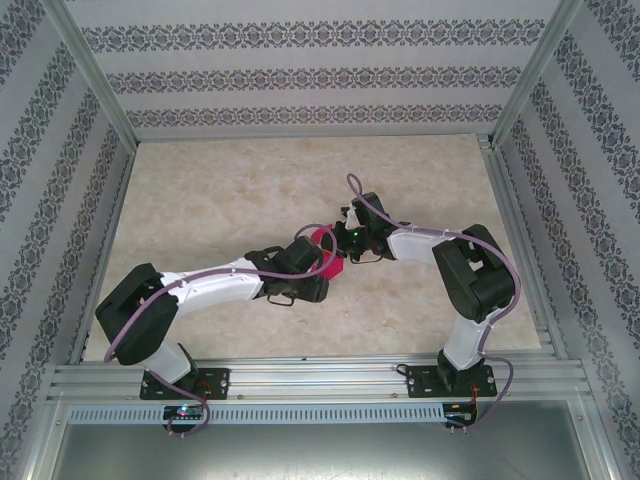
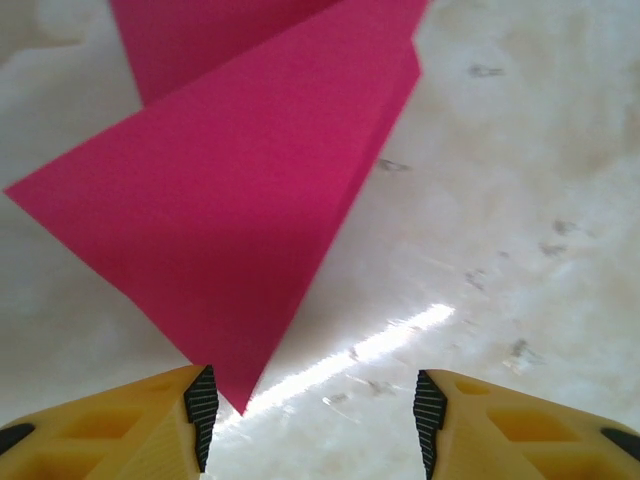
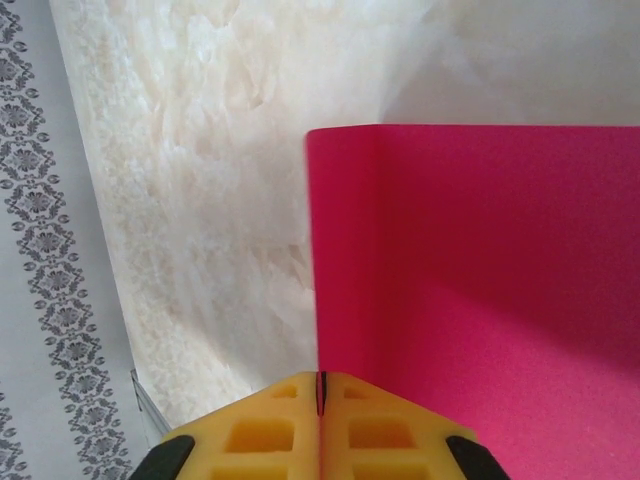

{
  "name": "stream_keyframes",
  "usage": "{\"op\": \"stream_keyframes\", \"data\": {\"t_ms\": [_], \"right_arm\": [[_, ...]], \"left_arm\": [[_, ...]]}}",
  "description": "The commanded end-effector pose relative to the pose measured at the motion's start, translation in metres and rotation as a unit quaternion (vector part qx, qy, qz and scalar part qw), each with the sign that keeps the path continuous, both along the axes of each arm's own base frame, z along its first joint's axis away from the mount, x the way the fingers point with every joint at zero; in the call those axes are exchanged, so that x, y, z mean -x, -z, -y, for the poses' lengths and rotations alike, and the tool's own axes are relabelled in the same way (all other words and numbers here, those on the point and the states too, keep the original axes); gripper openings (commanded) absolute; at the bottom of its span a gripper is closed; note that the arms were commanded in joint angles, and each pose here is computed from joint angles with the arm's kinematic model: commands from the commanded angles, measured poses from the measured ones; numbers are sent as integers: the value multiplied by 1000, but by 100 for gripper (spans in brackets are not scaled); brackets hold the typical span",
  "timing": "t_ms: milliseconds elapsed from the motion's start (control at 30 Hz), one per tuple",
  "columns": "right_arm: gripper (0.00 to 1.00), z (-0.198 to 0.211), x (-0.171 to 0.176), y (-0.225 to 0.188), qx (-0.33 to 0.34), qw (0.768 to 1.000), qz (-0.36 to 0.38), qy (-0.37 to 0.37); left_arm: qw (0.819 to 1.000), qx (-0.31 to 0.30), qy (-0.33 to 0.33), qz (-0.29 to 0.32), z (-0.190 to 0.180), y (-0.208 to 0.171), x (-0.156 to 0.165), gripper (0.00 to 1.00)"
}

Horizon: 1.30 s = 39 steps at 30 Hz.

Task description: Fold a paper plane with a square sheet of paper (pick it up from the middle)

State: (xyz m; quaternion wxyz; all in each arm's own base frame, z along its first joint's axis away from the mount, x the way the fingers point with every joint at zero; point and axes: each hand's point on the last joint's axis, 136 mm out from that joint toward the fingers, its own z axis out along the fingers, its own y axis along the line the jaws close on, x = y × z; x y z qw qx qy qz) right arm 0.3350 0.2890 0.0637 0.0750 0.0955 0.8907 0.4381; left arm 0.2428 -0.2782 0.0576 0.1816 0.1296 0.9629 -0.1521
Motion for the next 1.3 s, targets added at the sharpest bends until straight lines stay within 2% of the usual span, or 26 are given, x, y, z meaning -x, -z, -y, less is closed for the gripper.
{"op": "stream_keyframes", "data": {"t_ms": [0,233,267,567,800,967,1133,1267], "right_arm": [[7,1,-4,-9,-16,1000,2,18],[17,0,-6,-15,-21,1000,4,15],[20,0,-7,-17,-23,1000,5,15],[23,9,-11,-19,-13,1000,4,14],[25,11,-8,-20,-6,1000,0,9],[28,12,-8,-21,6,1000,-2,7],[27,8,-10,-24,3,1000,1,0],[26,8,-11,-21,5,1000,-2,-4]], "left_arm": [[998,-52,-16,34,-6,3,-13,58],[995,-90,-10,46,-1,14,-21,55],[995,-92,-9,45,-1,17,-20,54],[993,-103,-14,49,-5,19,-22,33],[993,-107,7,53,-4,21,-21,25],[991,-114,37,60,-5,19,-19,25],[991,-101,58,59,1,12,-16,31],[994,-75,51,54,6,7,-12,44]]}}
